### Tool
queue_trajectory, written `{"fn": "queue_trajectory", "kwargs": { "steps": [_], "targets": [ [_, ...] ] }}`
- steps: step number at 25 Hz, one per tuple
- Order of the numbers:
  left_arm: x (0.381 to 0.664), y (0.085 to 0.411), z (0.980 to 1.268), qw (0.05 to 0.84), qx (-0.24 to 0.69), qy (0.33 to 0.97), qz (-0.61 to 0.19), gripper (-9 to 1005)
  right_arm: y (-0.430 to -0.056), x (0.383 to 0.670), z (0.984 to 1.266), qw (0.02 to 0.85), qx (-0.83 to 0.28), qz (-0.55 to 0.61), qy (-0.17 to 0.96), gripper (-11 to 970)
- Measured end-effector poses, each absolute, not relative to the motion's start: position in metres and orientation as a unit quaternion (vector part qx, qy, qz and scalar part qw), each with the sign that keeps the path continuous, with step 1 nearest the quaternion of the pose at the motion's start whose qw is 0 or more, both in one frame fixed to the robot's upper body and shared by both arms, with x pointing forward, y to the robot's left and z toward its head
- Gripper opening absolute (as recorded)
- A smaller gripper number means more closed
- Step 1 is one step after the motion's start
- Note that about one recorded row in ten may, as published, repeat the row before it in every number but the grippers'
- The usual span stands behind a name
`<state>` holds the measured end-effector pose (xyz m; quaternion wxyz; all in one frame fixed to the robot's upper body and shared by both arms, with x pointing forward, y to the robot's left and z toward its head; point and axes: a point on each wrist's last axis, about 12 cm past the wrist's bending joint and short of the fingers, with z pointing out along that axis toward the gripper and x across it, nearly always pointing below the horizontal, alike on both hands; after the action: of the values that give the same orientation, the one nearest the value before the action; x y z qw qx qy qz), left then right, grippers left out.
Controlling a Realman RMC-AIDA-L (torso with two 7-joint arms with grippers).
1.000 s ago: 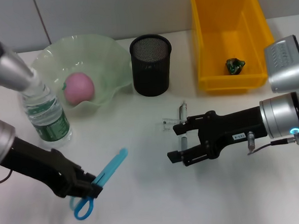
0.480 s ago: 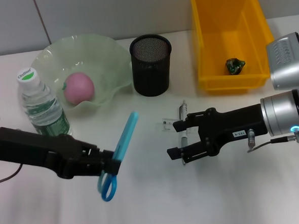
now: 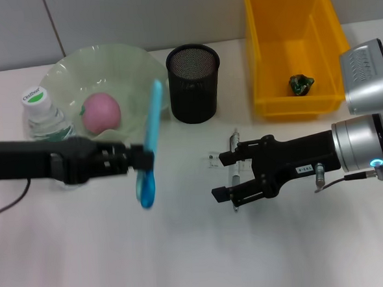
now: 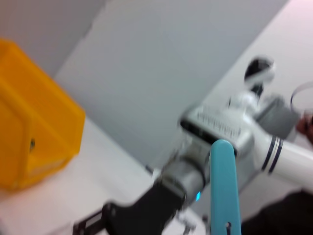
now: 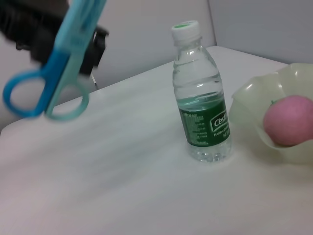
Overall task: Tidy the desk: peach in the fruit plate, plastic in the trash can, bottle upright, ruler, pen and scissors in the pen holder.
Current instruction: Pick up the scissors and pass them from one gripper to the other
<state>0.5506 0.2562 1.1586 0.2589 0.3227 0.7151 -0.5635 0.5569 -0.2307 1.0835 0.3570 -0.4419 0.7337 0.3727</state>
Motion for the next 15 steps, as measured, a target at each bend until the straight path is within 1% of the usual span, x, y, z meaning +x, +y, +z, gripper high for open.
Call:
{"fn": "queue_trajectory", "kwargs": {
  "steps": [5, 15],
  "targets": [
    [0.551, 0.2644, 1.1583, 0.295, 0.276, 0.687, -0.604, 270, -0.2277, 0.5595, 1.0869, 0.362, -0.45, 0.37, 0.727, 827],
    [0.5472, 0.2666, 1.1537, 0.336, 0.218, 0.639, -0.656, 267, -0.2208, 0.5616, 1.0915, 0.39, -0.46, 0.367, 0.708, 826]
  ]
}}
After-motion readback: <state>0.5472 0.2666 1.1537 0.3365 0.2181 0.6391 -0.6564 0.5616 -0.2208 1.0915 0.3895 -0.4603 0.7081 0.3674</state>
